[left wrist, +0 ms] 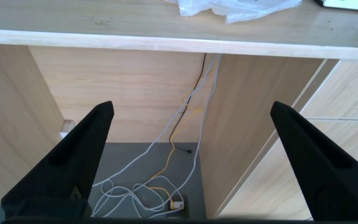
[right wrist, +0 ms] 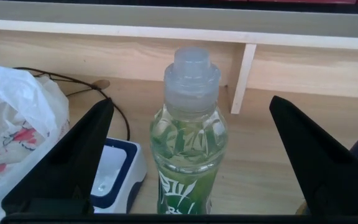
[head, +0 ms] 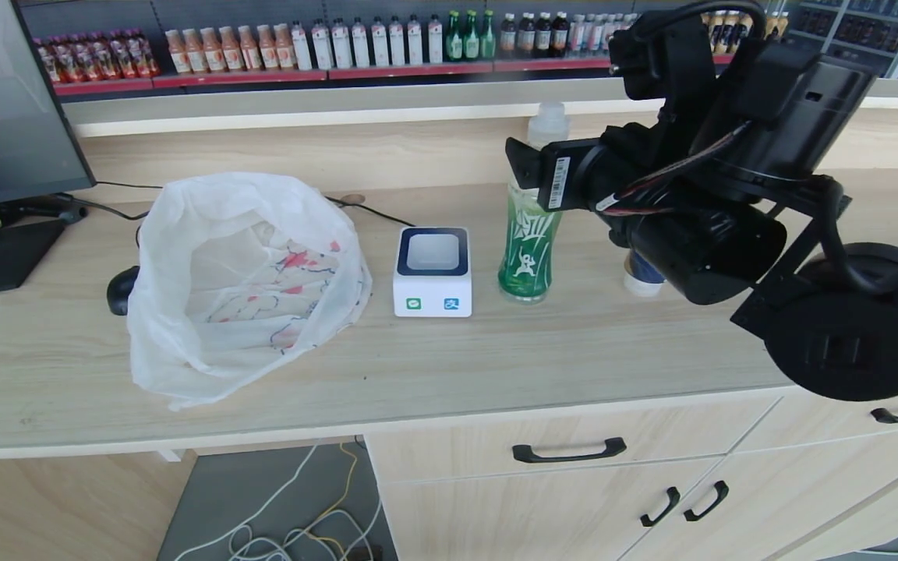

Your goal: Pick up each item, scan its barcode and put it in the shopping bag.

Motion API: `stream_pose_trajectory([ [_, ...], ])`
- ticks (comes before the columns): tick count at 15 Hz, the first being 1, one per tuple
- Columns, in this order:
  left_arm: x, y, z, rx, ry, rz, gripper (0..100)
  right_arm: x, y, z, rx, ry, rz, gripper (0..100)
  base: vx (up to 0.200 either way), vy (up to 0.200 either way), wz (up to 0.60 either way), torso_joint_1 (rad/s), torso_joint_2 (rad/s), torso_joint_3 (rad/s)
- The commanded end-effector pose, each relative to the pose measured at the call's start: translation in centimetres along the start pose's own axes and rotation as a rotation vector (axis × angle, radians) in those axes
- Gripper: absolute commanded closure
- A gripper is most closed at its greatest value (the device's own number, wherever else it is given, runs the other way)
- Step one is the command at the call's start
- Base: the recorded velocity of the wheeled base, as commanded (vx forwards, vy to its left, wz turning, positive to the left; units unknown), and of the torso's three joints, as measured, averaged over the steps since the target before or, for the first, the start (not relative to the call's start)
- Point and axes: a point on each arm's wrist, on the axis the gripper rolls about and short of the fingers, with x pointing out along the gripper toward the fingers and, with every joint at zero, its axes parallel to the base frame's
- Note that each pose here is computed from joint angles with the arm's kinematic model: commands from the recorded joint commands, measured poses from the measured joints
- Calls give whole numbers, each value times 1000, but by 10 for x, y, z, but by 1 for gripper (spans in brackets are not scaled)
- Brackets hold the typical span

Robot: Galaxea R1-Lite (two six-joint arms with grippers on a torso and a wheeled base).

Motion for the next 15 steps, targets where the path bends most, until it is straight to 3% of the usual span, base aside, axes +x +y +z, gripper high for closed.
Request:
stream_pose_trajectory([
  [1,0,0,0,0,0,0,0,7,4,-7,-6,12,1,0,0,0,0,0,0,0],
  [8,0,0,0,0,0,0,0,28,21,-43,5,31,14,0,0,0,0,0,0,0],
  [15,0,0,0,0,0,0,0,40,29,-57,28,-30,-18,0,0,0,0,0,0,0],
])
